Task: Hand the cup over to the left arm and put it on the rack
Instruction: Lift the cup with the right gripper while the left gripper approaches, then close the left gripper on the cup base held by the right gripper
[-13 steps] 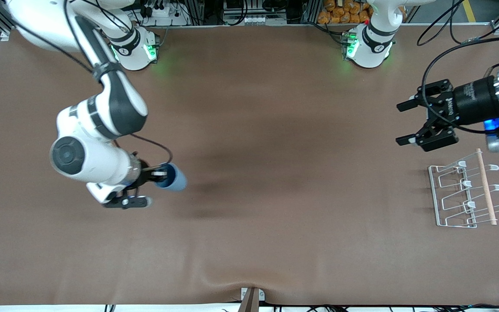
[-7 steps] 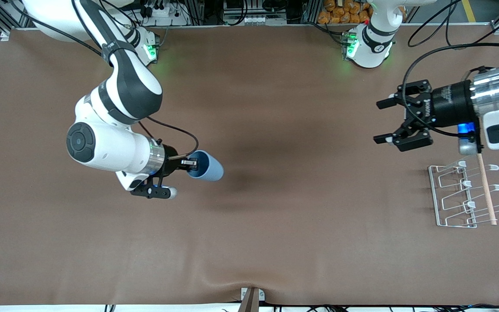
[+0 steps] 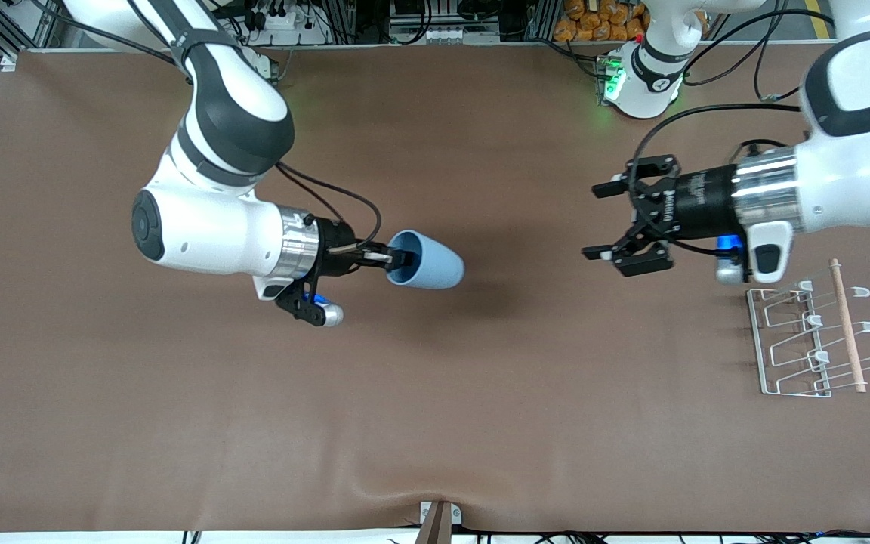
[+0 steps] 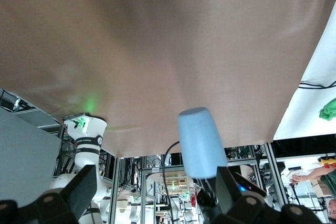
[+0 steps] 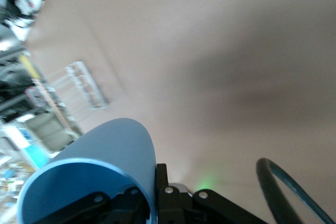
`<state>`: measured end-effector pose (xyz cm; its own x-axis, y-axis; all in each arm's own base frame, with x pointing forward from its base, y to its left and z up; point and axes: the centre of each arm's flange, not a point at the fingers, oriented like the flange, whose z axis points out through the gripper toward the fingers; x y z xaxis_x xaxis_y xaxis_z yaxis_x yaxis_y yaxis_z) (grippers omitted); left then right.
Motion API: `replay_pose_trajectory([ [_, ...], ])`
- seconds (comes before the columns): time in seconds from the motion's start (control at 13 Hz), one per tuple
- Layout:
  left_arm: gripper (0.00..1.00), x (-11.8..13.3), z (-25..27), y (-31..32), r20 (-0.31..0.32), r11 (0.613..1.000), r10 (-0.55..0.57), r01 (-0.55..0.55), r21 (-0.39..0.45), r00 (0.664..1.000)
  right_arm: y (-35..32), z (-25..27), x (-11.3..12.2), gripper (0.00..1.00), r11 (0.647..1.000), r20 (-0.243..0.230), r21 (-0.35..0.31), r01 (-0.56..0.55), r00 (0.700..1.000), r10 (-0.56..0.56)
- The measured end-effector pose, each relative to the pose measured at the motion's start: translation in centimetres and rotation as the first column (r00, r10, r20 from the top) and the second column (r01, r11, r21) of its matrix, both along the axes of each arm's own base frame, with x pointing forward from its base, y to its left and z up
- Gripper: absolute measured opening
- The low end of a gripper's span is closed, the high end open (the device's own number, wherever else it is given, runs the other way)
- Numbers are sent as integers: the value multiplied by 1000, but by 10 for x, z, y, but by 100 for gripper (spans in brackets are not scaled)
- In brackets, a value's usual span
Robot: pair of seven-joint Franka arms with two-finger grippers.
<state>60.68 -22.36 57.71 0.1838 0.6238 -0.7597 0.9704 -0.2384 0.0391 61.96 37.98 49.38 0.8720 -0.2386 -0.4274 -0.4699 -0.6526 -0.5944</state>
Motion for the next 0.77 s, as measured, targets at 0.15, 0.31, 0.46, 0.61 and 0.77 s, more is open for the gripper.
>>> replay_pose_trajectory([
  [0.15, 100, -3, -4, -24, -18, 1000, 12, -11, 5, 1000, 19, 10, -4, 6, 995, -2, 48, 83, 997, -83],
  [0.31, 100, -9, -7, -46, -41, 1000, 17, -16, 12, 999, 41, 16, -12, 6, 989, 2, 66, 136, 991, -136],
  [0.46, 100, -10, -12, -56, -58, 1000, 17, -16, 16, 998, 55, 19, -21, 6, 987, -8, 72, 142, 990, -142],
  [0.61, 100, -6, -20, -55, -63, 999, 28, -27, 19, 998, 60, 31, -27, 6, 984, -21, 88, 153, 988, -152],
  [0.77, 100, -1, -25, -52, -62, 999, 42, -41, 21, 997, 59, 45, -31, 6, 982, -27, 100, 160, 987, -158],
])
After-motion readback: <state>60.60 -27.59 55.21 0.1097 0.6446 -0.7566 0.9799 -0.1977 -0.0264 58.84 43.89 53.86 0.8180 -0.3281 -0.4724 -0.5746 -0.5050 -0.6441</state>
